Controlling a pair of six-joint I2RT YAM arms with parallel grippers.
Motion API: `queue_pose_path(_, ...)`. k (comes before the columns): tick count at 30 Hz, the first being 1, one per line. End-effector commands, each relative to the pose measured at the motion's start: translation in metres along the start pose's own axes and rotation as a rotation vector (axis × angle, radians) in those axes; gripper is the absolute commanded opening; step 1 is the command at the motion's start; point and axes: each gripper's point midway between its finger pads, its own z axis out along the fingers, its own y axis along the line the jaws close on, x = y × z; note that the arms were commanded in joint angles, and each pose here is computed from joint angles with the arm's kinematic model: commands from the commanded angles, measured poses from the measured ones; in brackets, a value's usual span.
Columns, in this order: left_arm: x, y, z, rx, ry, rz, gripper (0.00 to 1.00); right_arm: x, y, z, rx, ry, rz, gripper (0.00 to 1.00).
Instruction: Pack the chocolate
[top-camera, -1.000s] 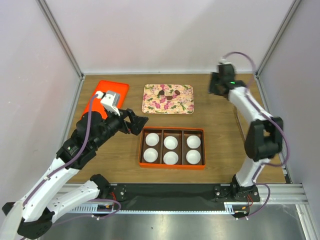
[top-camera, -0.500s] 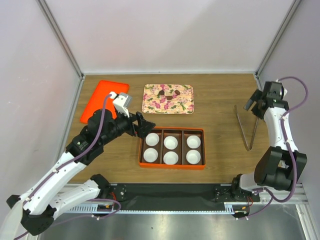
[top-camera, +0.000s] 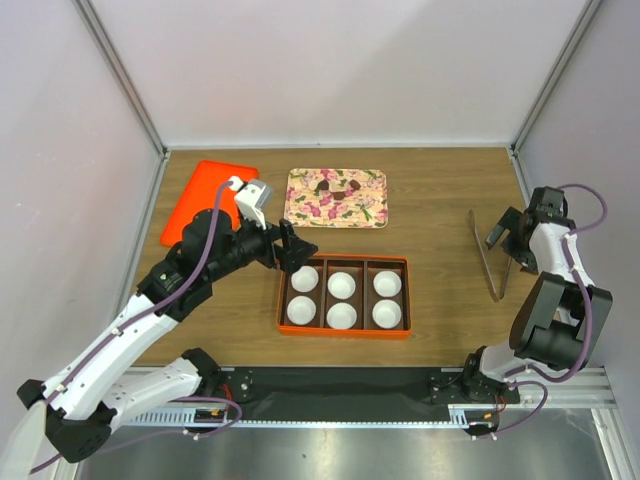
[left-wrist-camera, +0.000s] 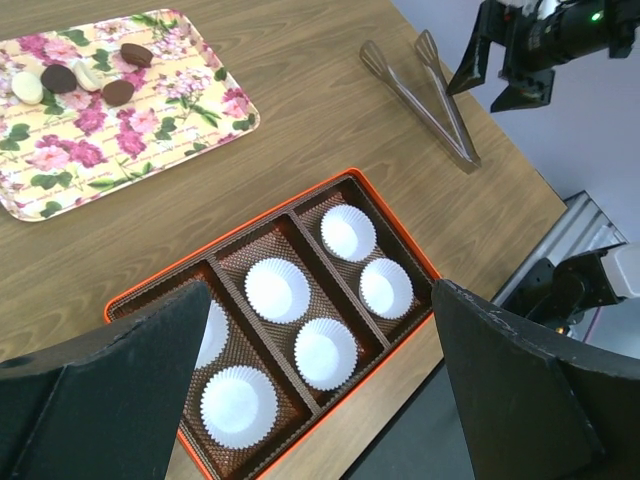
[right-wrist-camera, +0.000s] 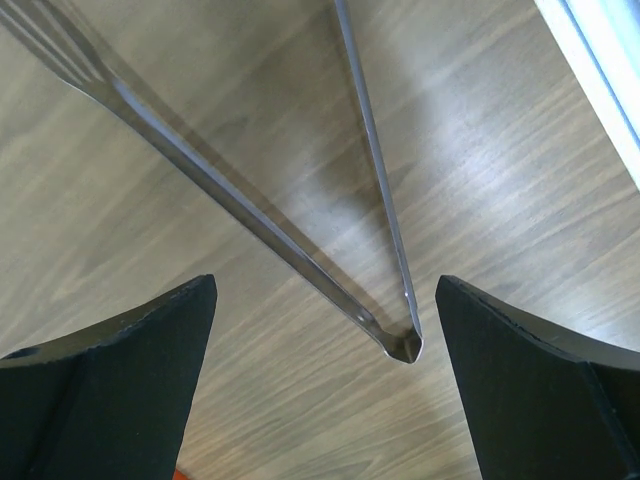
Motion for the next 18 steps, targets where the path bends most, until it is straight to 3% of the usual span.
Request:
queue_pose_path(1, -0.021, -0.016, -0.006, 0.053, -0.049, -0.010, 1.00, 0.011, 0.001, 0.003, -0.047, -0.010, -0.022, 0.99)
queue_pose_path(18, -0.021, -0.015, -0.015, 0.057, -0.080, 0.017, 1.00, 0.013, 0.000, 0.021, -0.066, -0.049, -0.084, 1.00)
